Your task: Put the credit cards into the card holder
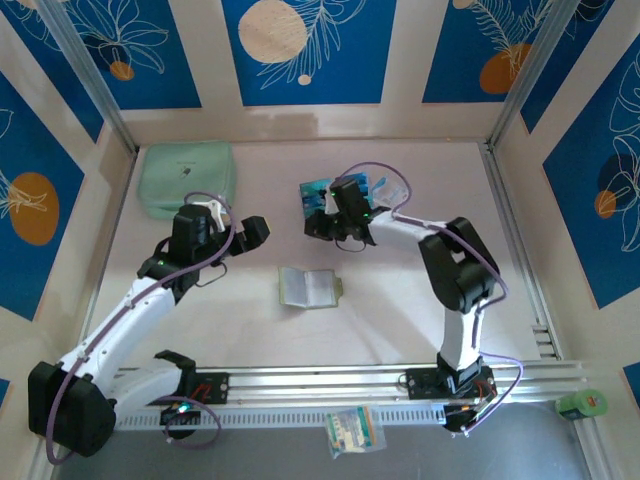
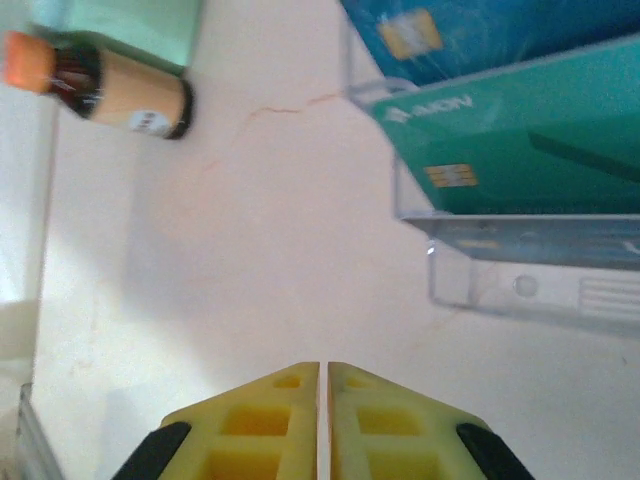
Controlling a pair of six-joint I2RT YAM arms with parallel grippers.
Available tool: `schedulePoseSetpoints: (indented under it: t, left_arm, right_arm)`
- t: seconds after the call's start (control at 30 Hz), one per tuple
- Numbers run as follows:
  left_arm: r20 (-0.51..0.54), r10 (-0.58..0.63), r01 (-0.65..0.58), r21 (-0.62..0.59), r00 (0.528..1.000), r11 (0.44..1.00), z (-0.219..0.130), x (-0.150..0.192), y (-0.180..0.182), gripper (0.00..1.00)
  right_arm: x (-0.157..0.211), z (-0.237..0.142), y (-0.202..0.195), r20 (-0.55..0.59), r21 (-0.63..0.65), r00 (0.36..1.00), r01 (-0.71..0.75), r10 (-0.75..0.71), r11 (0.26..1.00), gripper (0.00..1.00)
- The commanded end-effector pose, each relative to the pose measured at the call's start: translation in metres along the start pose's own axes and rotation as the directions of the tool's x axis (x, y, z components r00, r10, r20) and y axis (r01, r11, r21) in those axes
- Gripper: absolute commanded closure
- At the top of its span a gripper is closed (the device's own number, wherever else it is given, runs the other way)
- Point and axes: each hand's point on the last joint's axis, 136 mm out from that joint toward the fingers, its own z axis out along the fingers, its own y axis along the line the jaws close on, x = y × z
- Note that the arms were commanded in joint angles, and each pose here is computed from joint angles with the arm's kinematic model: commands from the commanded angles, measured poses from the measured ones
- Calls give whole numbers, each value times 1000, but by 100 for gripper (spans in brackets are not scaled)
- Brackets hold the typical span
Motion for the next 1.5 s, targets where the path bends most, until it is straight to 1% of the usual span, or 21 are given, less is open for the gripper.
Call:
schedulePoseSetpoints:
  t: [0.0,0.13,0.2,0.27,0.37,0.47,0.63,1.03,1.47]
  left_arm:
    - [-27,2,-2,-9,1000,1000,4,8,4,0]
    - [-36,3,-4,-8,999,1000,4,11,4,0]
    - [-42,5,-5,-10,999,1000,4,13,4,0]
    - [-44,5,-6,-11,999,1000,4,13,4,0]
    - [-57,7,-8,-19,998,1000,7,16,5,0]
    - [-72,12,-14,-31,997,999,8,19,8,0]
    - [-95,13,-16,-40,995,999,12,25,12,0]
    - [-105,5,-8,-31,994,999,18,28,13,0]
    - [-98,2,-4,-23,995,1000,17,26,11,0]
  right_arm:
    - [-20,-50,-7,57,28,998,-3,1,1000,84]
    - [-38,-88,-61,109,187,990,-105,86,977,66]
    - [-43,-101,-89,127,267,984,-157,127,951,54]
    - [-45,-110,-115,129,339,978,-199,164,919,46]
    - [-45,-116,-146,121,436,973,-228,194,870,38]
    - [-44,-112,-164,93,509,977,-214,194,833,32]
    - [-46,-100,-174,59,557,983,-177,174,812,31]
    - [-59,-86,-190,55,602,985,-164,165,781,31]
    - [-53,-81,-203,40,629,983,-163,178,760,32]
